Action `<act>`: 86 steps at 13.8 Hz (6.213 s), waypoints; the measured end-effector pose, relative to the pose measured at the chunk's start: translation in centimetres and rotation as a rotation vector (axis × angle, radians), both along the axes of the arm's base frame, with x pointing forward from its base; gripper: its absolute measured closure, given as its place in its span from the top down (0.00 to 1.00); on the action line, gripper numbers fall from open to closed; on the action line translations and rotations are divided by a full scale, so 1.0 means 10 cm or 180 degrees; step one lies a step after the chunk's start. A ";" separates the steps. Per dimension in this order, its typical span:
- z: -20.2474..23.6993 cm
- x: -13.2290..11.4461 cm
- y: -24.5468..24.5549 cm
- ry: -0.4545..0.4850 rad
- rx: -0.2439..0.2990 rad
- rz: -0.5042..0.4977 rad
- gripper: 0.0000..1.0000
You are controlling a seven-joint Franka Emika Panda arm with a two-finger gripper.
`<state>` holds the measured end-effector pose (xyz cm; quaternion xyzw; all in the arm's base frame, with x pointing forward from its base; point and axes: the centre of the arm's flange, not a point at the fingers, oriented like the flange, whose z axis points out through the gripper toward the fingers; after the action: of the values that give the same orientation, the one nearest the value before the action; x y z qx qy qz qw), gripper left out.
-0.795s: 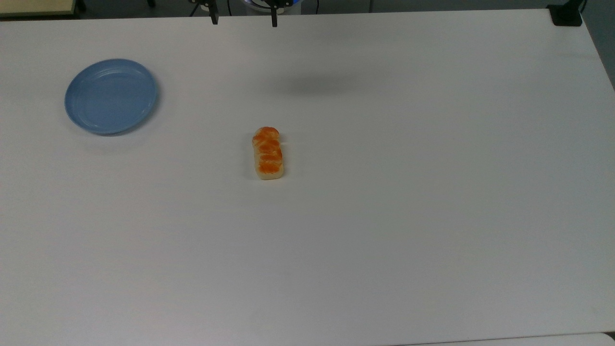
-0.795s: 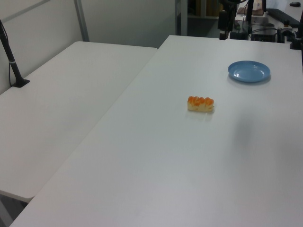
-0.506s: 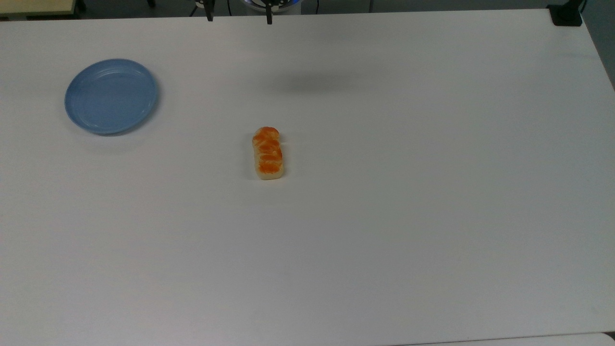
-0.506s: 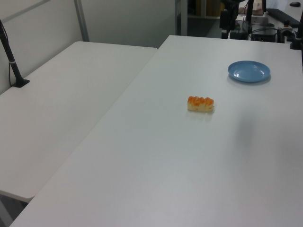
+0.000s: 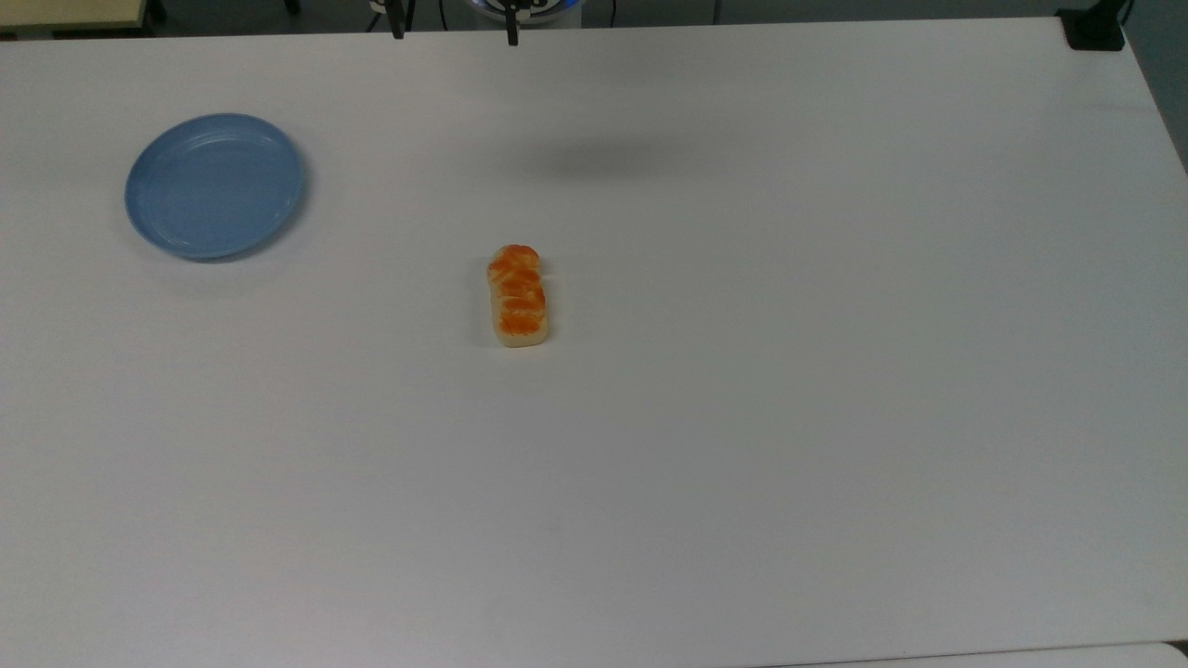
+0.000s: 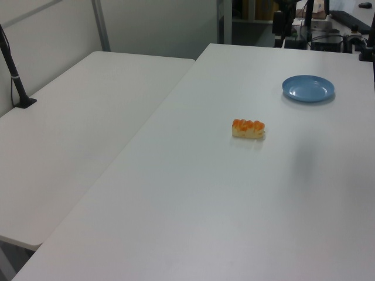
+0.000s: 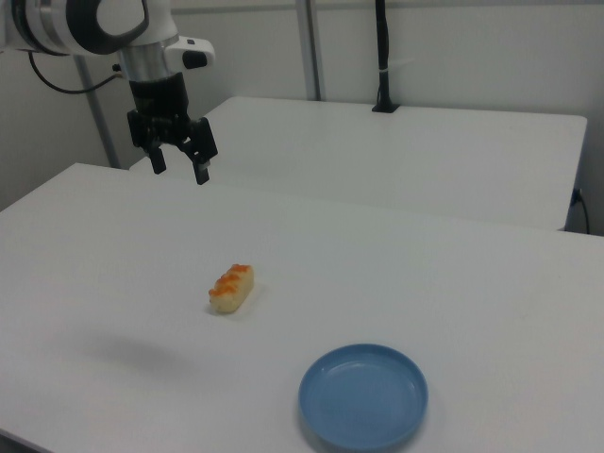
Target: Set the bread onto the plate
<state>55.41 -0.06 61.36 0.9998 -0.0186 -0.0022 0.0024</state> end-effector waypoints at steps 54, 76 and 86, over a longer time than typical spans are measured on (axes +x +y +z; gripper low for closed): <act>-2.15 0.86 -0.75 0.0487 -0.0293 0.0361 0.40; -2.74 -0.08 -2.83 0.0674 -0.0480 0.0617 1.00; -1.42 0.82 -0.60 0.0121 -0.0553 0.0425 1.00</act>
<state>63.61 -6.07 47.11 0.9946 0.0480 -0.0194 0.0895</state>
